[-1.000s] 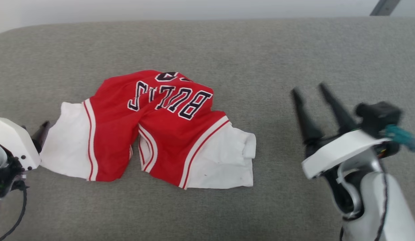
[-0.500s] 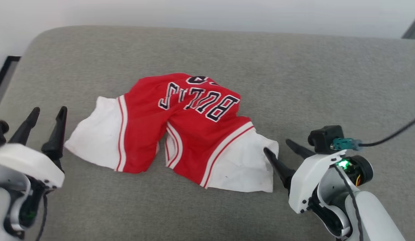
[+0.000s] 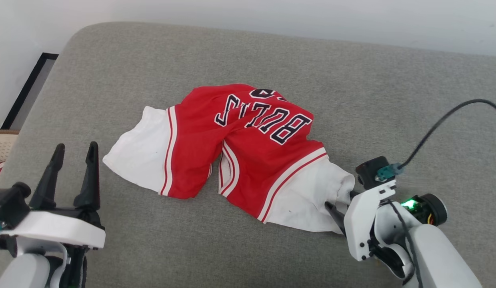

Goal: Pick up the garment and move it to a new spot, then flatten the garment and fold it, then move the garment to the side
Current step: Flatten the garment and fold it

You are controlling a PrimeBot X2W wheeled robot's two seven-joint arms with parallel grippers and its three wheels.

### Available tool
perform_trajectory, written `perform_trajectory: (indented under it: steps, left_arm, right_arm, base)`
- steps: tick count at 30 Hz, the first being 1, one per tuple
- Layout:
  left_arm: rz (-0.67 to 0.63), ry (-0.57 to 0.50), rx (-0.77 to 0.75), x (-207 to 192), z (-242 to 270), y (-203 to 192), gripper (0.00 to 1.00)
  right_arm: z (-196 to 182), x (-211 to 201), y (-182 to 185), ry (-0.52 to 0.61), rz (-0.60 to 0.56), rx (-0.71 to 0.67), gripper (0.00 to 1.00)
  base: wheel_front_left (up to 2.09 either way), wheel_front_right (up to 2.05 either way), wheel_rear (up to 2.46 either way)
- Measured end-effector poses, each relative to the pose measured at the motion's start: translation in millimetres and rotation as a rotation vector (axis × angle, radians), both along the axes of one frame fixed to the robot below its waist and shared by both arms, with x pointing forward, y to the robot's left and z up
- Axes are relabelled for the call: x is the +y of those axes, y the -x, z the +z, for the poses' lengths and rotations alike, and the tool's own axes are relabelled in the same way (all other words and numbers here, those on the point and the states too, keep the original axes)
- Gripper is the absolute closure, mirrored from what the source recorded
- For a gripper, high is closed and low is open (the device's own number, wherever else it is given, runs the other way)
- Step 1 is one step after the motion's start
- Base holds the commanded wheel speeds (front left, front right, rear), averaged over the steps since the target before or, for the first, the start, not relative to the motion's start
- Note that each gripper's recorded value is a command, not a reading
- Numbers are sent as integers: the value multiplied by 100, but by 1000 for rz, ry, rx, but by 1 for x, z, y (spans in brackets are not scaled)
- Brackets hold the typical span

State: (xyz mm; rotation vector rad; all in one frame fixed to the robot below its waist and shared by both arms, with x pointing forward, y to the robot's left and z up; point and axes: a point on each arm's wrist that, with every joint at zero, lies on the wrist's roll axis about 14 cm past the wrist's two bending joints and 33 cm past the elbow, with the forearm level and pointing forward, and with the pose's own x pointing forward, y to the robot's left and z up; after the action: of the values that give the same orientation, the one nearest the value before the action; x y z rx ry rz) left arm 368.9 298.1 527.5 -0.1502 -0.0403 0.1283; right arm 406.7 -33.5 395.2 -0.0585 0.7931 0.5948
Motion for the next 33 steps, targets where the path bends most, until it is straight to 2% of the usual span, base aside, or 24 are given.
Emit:
perform_trajectory:
  steps: [8, 9, 10, 11, 17, 24, 33]
  left_arm:
    - [60, 60, -50, 3, 2, 13, 0]
    - [64, 62, -57, 2, 2, 15, 0]
    - [70, 67, -65, 3, 3, 16, 0]
    - [73, 73, -72, 2, 3, 18, 0]
    - [92, 78, -100, 2, 4, 25, 0]
    - [98, 90, -123, -3, 3, 28, 0]
    - [80, 99, -126, -11, -1, 24, 0]
  right_arm:
    - [-19, 10, 3, 49, 54, 66, 0]
    - [-20, 11, 2, 47, 55, 68, 19]
    - [-20, 12, 2, 47, 56, 69, 75]
    - [-20, 12, 1, 51, 60, 67, 100]
    - [-13, 13, -2, 37, 63, 58, 100]
    - [11, -9, -17, 31, 20, -3, 100]
    - [40, -88, -32, 113, -119, -30, 100]
  base:
    - [0, 0, 0]
    - [0, 0, 0]
    - [0, 0, 0]
    - [0, 0, 0]
    - [0, 0, 0]
    - [0, 0, 0]
    - [0, 0, 0]
